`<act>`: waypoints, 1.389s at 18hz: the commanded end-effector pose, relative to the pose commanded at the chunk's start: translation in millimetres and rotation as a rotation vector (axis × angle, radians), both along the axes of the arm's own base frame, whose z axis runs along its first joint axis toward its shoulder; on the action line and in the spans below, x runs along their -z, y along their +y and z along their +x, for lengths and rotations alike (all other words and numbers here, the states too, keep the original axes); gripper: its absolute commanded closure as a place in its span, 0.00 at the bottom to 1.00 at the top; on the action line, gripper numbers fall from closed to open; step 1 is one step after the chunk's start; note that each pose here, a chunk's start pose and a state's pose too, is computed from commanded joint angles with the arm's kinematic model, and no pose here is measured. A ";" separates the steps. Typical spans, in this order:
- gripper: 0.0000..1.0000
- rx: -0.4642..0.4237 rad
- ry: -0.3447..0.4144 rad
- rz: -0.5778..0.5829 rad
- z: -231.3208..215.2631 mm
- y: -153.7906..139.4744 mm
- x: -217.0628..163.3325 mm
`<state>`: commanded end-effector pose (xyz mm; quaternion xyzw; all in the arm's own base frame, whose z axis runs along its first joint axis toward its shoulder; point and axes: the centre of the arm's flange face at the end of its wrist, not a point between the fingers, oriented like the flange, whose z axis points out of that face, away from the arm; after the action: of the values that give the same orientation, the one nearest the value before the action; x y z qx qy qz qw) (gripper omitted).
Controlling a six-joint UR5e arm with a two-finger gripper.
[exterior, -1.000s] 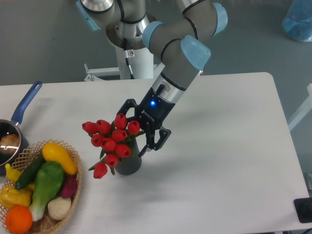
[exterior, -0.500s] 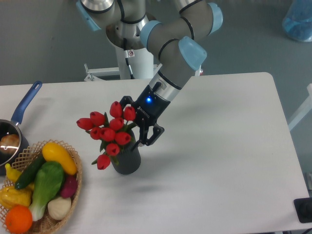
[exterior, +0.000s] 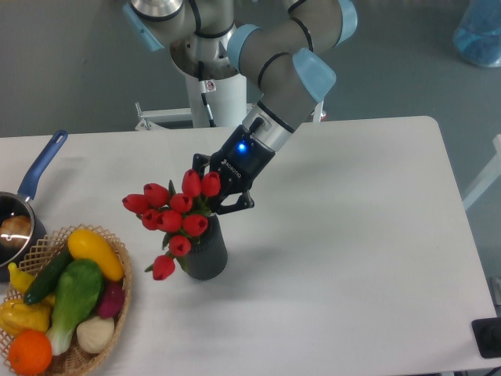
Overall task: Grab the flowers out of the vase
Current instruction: 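Lift the gripped tulips straight up out of the grey vase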
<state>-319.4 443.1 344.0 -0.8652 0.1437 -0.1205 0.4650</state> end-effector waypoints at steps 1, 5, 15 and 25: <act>1.00 -0.002 0.005 0.006 0.0 -1.6 -4.1; 1.00 -0.029 -0.015 0.077 -7.8 -13.9 -23.5; 1.00 -0.079 -0.060 0.178 -21.8 -30.9 -58.5; 1.00 -0.132 -0.115 0.207 -32.4 -37.5 -88.7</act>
<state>-351.8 405.6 432.7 -0.8120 0.0714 -0.1236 0.5660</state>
